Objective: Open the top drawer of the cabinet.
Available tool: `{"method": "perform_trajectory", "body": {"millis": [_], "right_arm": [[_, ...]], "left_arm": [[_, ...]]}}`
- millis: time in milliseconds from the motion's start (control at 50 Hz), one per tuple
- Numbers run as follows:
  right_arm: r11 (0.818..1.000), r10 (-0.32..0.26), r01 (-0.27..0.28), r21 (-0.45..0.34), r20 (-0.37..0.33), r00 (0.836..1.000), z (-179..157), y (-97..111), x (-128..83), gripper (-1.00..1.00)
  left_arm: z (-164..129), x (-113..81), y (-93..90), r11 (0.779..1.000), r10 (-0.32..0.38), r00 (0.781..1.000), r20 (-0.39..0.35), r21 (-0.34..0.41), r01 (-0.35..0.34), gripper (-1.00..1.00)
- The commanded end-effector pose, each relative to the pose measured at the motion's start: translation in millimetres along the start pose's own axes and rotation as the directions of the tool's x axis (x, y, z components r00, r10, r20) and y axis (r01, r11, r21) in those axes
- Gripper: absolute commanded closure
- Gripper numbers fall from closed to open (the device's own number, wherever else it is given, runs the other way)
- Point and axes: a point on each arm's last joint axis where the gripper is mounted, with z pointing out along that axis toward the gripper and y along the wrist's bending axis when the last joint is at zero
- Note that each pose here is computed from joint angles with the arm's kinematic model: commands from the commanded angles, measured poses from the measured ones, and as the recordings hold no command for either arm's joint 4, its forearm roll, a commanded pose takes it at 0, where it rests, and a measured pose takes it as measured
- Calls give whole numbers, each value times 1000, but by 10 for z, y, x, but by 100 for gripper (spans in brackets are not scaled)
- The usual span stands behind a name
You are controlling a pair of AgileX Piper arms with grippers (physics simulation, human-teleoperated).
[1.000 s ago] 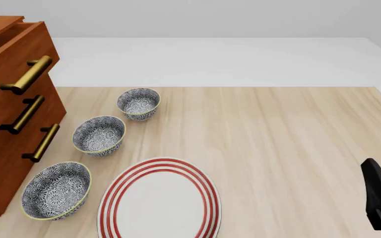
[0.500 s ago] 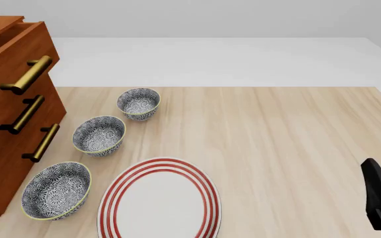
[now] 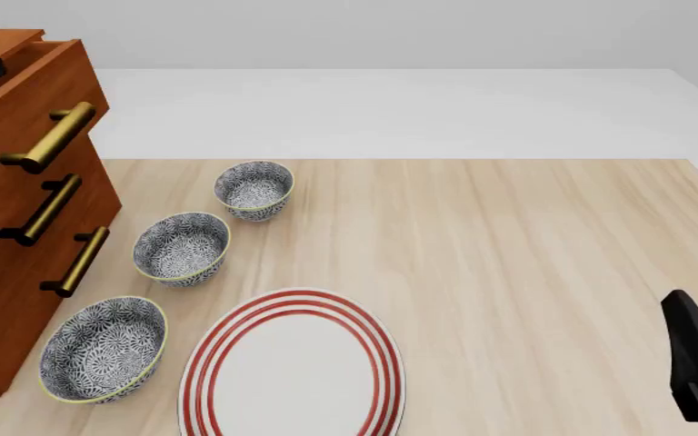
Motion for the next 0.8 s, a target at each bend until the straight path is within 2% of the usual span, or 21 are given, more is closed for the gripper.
{"method": "perform_trajectory", "body": {"millis": [20,800], "right_arm": [[1000,0,0,0,0,1000,0,0,0,-100],[1000,0,0,0,0,1000,0,0,0,-100]], "left_arm": [[81,30,9,1000,-5,1000,-12,-4,5,-100],[225,60,69,1000,-8,1000,-25,-27,7,-100]]}}
